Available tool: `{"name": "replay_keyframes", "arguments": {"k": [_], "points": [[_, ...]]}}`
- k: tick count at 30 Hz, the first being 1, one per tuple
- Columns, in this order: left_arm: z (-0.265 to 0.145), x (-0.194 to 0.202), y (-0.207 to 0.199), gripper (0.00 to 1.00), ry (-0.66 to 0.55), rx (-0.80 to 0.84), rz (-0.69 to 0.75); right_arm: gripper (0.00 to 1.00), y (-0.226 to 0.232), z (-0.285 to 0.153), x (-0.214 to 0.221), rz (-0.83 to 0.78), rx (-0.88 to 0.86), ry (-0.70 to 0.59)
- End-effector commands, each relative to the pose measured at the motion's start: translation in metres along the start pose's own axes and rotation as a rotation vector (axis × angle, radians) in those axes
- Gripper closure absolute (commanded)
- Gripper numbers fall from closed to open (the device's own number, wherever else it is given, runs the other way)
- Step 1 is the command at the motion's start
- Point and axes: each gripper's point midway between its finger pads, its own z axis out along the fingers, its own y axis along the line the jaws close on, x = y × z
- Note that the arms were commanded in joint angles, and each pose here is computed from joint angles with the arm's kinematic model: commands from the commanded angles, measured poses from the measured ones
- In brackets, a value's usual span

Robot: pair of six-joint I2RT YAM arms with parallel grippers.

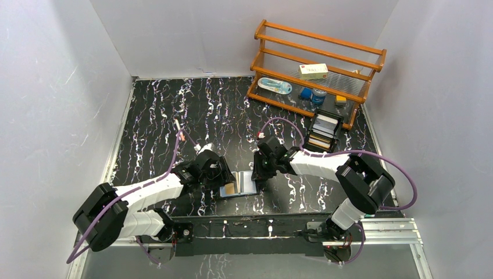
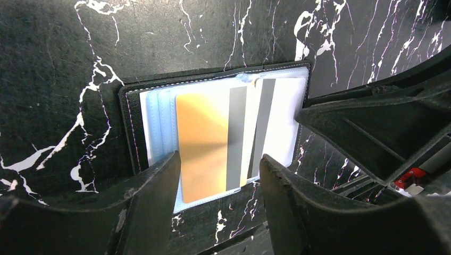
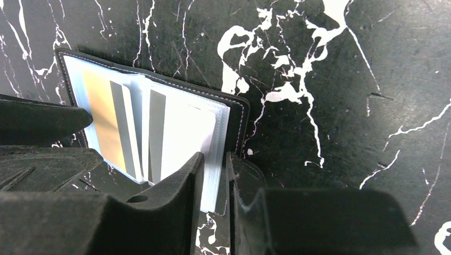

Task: Put the credit cards into the card holder
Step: Flip the card slot into the card holder.

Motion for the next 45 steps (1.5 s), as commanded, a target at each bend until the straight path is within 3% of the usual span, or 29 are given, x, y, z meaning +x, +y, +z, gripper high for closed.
{"name": "replay_keyframes", "arguments": {"k": [1, 17, 38, 45], "points": [[0.001, 0.002, 0.007, 0.44, 0.015, -0.036, 0.015, 0.72, -0.026, 0.006, 0.014, -0.020, 0.106, 0.029], [-0.006, -0.007, 0.018, 0.42, -0.017, -0.119, 0.017, 0.77, -0.024, 0.008, 0.016, -0.026, 0.088, 0.035], [-0.012, -0.011, -0.044, 0.42, 0.001, 0.168, -0.005, 0.77, -0.021, 0.010, 0.018, -0.020, 0.067, 0.039], [-0.009, -0.009, -0.045, 0.41, -0.003, 0.200, -0.004, 0.70, -0.015, -0.001, -0.001, -0.040, 0.076, -0.032]]}}
